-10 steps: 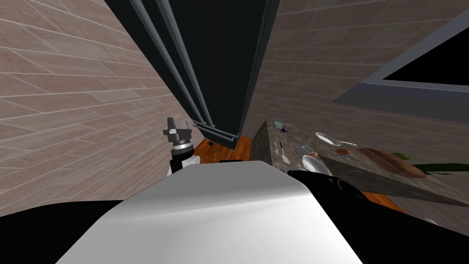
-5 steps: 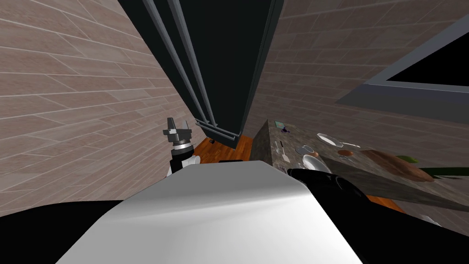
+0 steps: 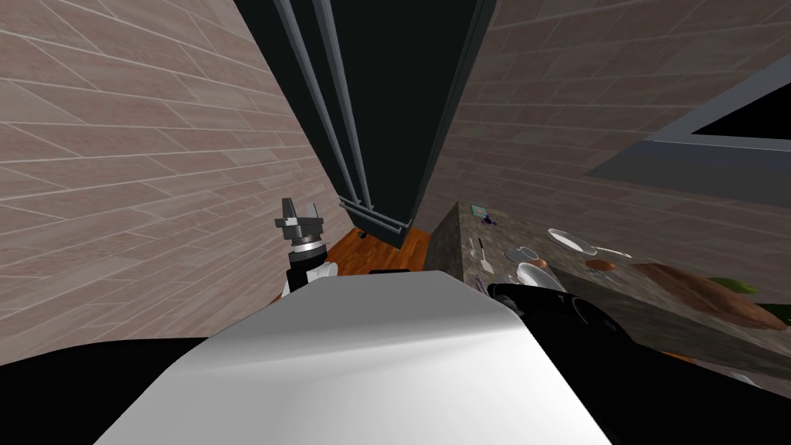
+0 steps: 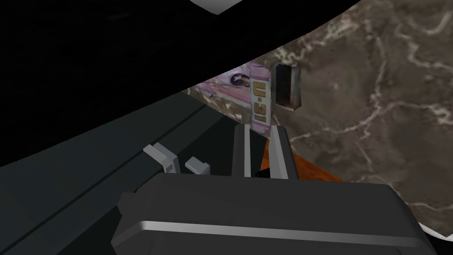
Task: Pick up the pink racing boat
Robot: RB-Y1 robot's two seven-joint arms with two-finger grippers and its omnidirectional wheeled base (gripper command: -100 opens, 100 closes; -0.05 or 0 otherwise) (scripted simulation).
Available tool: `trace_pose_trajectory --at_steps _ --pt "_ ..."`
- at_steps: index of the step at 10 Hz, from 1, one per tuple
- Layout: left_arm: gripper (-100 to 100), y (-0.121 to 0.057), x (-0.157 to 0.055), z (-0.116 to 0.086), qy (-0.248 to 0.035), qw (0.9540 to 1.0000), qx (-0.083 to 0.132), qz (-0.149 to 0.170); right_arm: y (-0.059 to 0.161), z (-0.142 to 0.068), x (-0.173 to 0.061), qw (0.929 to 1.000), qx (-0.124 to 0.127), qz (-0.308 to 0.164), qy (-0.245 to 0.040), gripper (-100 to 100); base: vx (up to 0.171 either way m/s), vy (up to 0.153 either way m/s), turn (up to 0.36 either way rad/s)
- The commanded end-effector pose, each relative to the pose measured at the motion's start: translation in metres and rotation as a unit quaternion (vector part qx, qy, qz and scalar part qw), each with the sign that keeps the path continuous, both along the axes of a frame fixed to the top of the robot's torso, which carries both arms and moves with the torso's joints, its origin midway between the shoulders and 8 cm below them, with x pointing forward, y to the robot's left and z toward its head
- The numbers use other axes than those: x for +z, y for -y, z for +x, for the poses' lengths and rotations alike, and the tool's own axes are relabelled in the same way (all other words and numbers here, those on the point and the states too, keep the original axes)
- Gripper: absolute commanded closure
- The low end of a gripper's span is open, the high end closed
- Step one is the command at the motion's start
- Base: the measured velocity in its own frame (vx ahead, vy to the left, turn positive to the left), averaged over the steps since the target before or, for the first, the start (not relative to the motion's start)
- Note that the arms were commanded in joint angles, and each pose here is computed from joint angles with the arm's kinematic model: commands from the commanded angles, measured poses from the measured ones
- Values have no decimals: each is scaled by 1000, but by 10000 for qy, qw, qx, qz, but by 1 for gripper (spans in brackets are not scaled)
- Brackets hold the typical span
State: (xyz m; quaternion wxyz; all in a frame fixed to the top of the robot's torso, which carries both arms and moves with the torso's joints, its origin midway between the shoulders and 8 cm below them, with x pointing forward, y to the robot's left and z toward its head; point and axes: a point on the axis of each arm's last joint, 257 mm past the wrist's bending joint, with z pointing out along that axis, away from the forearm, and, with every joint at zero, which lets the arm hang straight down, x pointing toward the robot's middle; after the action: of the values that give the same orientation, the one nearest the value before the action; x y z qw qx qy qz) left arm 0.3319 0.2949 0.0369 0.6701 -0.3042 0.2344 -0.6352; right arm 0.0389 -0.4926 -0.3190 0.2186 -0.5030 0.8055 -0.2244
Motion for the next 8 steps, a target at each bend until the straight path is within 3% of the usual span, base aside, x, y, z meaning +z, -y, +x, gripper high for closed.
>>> trace_pose_trajectory --at_steps 1,2,3,5,6,8 --pt "0 0 0 0 0 10000 0 0 2 3 1 9998 -181 73 59 100 -55 16 2" --pt "0 0 0 0 -1 10000 1 0 2 3 1 9997 -227 106 68 100 -12 -4 -37" --pt "0 0 0 0 -1 10000 1 1 4 17 4 9999 -85 -22 103 100 -89 41 204" --pt "0 0 0 0 0 10000 0 0 7 18 6 9992 -345 103 189 100 -78 30 65" --pt "0 0 0 0 -1 10000 1 1 7 33 10 9996 -159 -30 236 100 -99 58 174" --pt "0 0 0 0 0 10000 0 0 10 35 12 9985 -425 102 335 100 -81 40 66"
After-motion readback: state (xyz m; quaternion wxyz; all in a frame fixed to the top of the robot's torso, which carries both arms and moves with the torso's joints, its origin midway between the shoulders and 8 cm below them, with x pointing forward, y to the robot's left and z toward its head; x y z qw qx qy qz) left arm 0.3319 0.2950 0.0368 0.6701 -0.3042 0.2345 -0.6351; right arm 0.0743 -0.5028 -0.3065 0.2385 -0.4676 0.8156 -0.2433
